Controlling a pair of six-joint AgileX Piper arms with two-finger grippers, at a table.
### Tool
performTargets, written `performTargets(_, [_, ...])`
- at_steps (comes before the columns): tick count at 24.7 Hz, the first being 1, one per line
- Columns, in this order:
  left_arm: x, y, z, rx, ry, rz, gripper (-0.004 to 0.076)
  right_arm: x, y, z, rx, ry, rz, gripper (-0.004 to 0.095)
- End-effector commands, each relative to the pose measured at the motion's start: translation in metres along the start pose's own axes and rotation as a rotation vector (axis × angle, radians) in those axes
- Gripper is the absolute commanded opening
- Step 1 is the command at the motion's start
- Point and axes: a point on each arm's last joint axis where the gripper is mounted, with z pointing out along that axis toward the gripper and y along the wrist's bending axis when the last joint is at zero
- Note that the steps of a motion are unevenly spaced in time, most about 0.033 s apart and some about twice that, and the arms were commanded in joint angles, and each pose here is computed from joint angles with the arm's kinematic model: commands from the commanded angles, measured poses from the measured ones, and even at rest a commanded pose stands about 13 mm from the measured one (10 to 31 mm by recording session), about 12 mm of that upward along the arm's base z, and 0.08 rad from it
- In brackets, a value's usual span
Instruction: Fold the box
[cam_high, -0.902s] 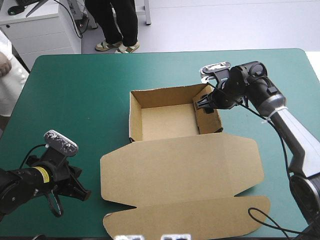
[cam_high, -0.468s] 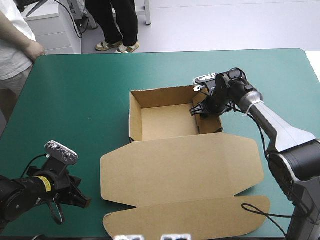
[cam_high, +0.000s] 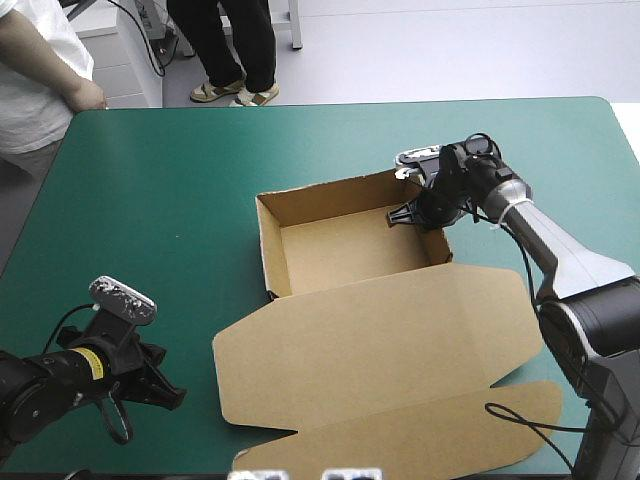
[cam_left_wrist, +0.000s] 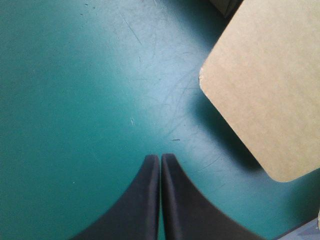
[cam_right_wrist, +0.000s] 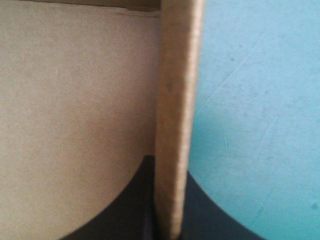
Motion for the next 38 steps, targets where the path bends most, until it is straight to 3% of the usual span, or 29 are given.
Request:
performTargets(1, [-0.009, 0.000, -0.006, -0.001, -0.084, -0.007, -0.0008, -0.007, -0.019, -0.034, 0.027, -0.110, 0.017, -0.0019])
performTargets(11, [-0.010, 0.000, -0.006, -0.004, -0.092, -0.006, -0.0008, -0.005, -0.113, -0.087, 0.158, -0.235, 0.145, -0.0019])
performTargets(18, [-0.011, 0.000, -0.006, -0.004, -0.104, -0.006, -0.0008, 0.028, -0.214, -0.131, 0.306, -0.309, 0.367, -0.0019])
performTargets(25, [-0.012, 0.000, -0.005, -0.004, -0.116, -0.006, -0.0008, 0.076, -0.288, -0.129, 0.326, -0.291, 0.595, -0.0019])
performTargets(33, [-0.012, 0.000, -0.005, -0.002, -0.114, -0.020, -0.0008, 0.083, -0.304, -0.115, 0.375, -0.238, 0.598, -0.0015])
performTargets(35, [-0.012, 0.000, -0.005, -0.002, -0.114, -0.020, -0.0008, 0.087, -0.308, -0.117, 0.425, -0.214, 0.576, 0.0088])
performTargets(36, [-0.012, 0.000, -0.005, -0.002, -0.114, -0.020, -0.0008, 0.089, -0.310, -0.117, 0.429, -0.211, 0.573, 0.0197])
performTargets(38, [-0.012, 0.000, -0.005, -0.002, -0.116, -0.020, -0.0008, 0.089, -0.310, -0.117, 0.425, -0.212, 0.568, 0.0513])
